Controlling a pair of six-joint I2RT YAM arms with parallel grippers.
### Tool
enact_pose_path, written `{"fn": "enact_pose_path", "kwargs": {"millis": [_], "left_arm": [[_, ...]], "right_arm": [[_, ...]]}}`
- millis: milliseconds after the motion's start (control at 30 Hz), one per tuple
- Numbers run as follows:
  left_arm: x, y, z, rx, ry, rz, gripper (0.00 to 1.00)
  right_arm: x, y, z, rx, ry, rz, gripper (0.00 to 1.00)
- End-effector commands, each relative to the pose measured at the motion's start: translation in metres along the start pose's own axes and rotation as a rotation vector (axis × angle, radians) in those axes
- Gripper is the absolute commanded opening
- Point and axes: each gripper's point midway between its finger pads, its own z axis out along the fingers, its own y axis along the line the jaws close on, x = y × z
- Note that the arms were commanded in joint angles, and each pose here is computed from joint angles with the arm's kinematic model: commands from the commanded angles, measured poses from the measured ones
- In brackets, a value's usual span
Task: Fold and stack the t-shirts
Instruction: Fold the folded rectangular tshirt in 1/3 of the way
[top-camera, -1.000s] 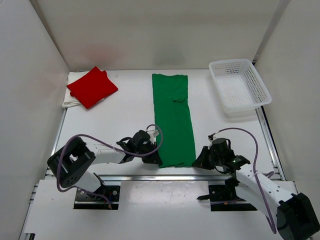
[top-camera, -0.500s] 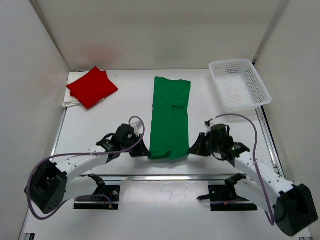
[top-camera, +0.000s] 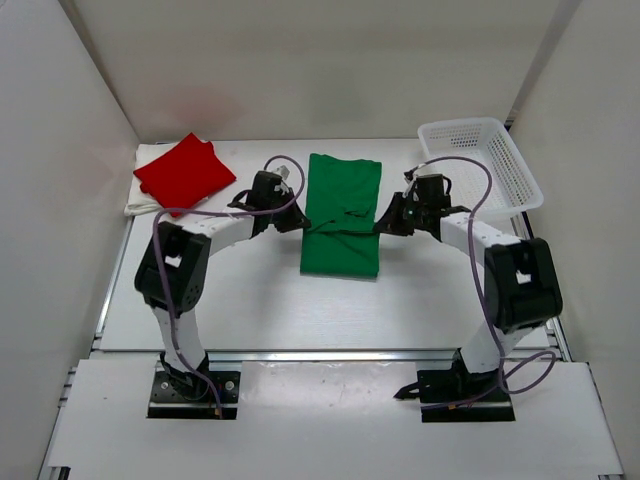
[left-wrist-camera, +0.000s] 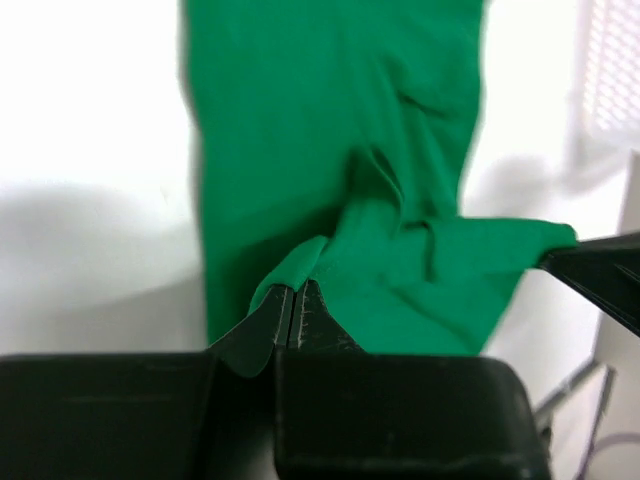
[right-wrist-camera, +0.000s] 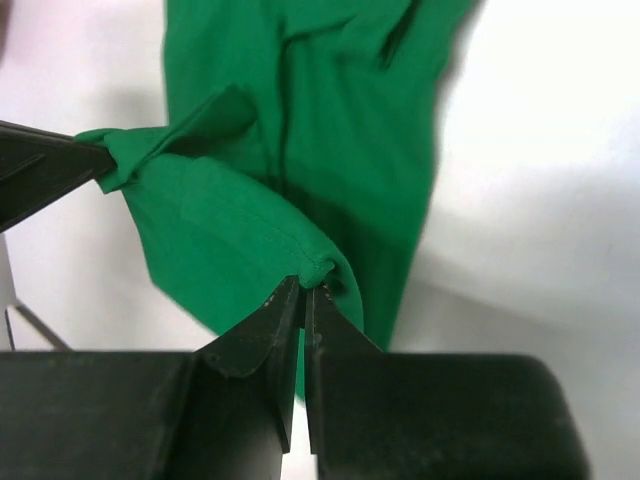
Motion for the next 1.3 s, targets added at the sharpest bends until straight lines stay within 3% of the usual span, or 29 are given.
{"fn": "enact_pose_path", "kwargs": {"millis": [0,100,267,367,500,600,633,700,767,967,1067,1267], "left_arm": [[-0.022,0.001,0.013,-0.007,-0.016,0.02,0.0],[-0.032,0.008,0.032,-0.022,-0.015,0.007,0.04],[-0.037,0.012,0.042,-0.006,-0.018,-0.032,0.3],[-0.05,-0.002,0.026,0.055,-0.092,-0.05,0.41],[-0.068,-0.023,-0.015,0.094,-0.203,-0.039,0.44],[-0.033,-0.037,-0.03,0.149,-0.191,-0.036,0.44],[-0.021,-0.039,-0.03,0.15,-0.174,-0.025,0.44],[0.021,-0.03,-0.026,0.138,-0.113,-0.028,0.43],[0.044,-0.019,-0.02,0.131,-0.076,-0.03,0.43],[0.088,0.014,-0.004,0.064,0.048,-0.037,0.38],[0.1,0.017,-0.007,0.056,0.05,-0.031,0.38],[0.118,0.021,-0.014,0.066,0.087,-0.025,0.38]], "right_arm": [[-0.034,0.001,0.013,-0.035,-0.05,-0.047,0.0],[-0.038,-0.016,0.034,-0.016,-0.02,-0.027,0.0],[-0.041,-0.025,0.05,-0.008,-0.002,0.001,0.05],[-0.065,-0.017,0.042,-0.036,-0.075,-0.017,0.16],[-0.08,-0.003,0.027,-0.006,-0.118,-0.075,0.38],[-0.075,0.005,0.014,0.048,-0.165,-0.134,0.43],[-0.069,0.01,0.013,0.047,-0.161,-0.145,0.43],[-0.052,0.024,0.013,0.007,-0.163,-0.184,0.15],[-0.027,0.042,0.023,-0.042,-0.101,-0.23,0.01],[0.013,0.061,0.064,-0.073,0.016,-0.306,0.0],[0.011,0.069,0.076,-0.079,0.018,-0.323,0.01],[-0.009,0.039,0.109,0.014,0.019,-0.312,0.0]]}}
